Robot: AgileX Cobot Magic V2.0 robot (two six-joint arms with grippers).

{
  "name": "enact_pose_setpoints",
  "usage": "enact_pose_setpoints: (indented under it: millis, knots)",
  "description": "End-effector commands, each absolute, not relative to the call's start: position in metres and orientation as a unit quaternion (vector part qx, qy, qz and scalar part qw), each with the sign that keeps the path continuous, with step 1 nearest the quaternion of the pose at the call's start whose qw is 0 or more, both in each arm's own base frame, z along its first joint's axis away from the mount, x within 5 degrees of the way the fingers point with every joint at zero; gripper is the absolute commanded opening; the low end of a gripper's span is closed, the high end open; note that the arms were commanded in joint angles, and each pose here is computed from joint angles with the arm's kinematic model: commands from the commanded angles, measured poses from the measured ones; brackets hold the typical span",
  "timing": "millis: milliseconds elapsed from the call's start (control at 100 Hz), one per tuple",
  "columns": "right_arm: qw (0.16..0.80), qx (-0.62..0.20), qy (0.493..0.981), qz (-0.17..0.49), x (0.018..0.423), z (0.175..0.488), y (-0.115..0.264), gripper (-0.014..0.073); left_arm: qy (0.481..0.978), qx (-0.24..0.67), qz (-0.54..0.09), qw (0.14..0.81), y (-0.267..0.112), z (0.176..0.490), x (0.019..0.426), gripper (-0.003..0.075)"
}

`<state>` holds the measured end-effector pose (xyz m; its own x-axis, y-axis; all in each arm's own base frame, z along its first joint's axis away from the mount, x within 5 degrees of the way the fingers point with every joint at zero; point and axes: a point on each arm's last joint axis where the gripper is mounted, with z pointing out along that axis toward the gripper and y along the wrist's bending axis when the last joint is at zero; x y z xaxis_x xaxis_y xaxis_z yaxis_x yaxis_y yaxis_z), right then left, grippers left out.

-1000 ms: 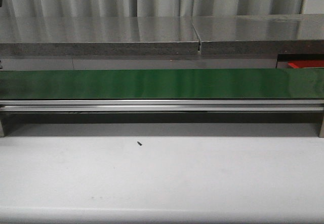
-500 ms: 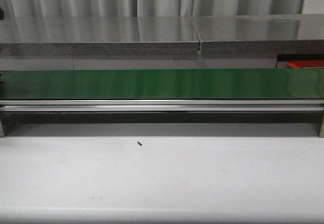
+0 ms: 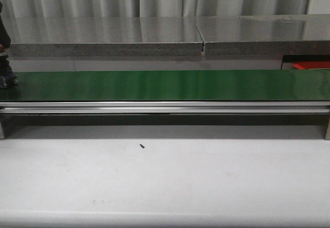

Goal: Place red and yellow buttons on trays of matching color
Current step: 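Set the red button on the belt's near end and release, then move the left gripper over a yellow push-button on the table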

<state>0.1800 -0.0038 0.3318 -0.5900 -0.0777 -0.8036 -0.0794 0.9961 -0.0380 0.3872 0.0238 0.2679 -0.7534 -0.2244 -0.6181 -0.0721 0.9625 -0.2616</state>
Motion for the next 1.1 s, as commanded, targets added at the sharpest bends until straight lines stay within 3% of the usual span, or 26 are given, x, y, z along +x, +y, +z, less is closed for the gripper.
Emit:
enact_pose_setpoints:
  millis: [0,180,350,650,1090]
  knots:
    - [0.489,-0.044,0.871,-0.007,0.182,0.345,-0.005,-0.0116,0.896,-0.078,-0.108,0.423,0.025,0.320,0.381,0.0643]
    - [0.489,-0.044,0.871,-0.007,0.182,0.345,-0.005,-0.0116,0.876,-0.084,-0.092,0.466,0.049,0.361,0.380,0.0643]
    - [0.489,-0.044,0.871,-0.007,0.182,0.345,-0.005,-0.0116,0.882,-0.090,-0.061,0.459,0.087,0.368,0.389,0.0643]
    - [0.489,-0.044,0.871,-0.007,0.182,0.345,-0.005,-0.0116,0.904,-0.122,-0.018,0.410,0.153,0.319,0.432,0.0643]
    - [0.489,-0.044,0.871,-0.007,0.182,0.345,-0.005,-0.0116,0.904,-0.130,-0.007,0.407,0.186,0.254,0.494,0.0643]
